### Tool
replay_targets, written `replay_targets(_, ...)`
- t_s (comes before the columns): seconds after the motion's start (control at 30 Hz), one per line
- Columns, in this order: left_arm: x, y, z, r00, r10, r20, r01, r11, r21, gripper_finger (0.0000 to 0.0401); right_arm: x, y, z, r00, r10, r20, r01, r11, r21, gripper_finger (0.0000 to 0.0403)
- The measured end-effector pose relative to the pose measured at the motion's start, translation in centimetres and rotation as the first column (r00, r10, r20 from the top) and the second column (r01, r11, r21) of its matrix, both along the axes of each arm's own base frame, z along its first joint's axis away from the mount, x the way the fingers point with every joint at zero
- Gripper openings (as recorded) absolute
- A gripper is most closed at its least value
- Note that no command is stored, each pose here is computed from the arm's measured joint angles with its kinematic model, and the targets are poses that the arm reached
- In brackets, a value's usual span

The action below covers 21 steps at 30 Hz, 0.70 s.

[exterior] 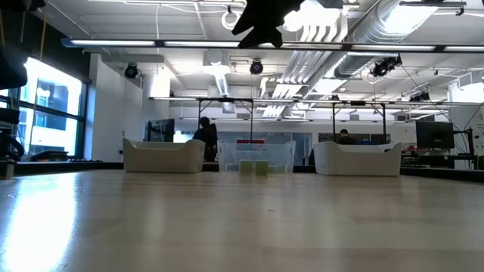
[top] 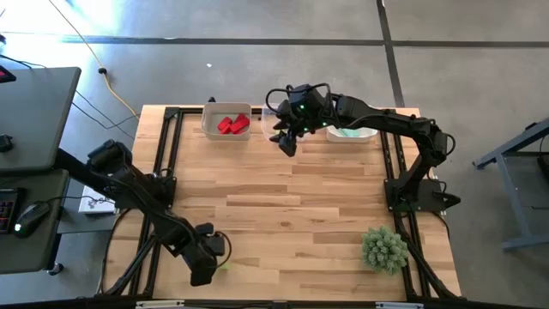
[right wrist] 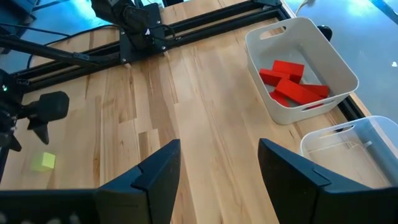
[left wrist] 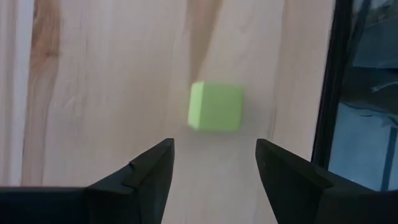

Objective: Sort & place blocks by color
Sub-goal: Put the green block into the transparent bin

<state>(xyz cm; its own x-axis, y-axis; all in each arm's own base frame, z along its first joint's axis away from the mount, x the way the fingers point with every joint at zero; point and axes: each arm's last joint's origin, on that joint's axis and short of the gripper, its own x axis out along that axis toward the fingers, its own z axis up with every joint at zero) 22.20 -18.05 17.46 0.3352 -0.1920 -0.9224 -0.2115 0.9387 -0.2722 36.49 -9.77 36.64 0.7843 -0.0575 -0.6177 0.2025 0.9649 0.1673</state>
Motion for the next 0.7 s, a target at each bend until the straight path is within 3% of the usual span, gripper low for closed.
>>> replay_targets(0.7, 1.3, -1.0, -2.9, 1.0, -0.026, 0.004, 0.026, 0.999, 0.024, 0.0214, -0.2, 0.1, -0.3, 0.999, -0.005, -0.036, 0.006, 1.0, 0.029, 0.0201)
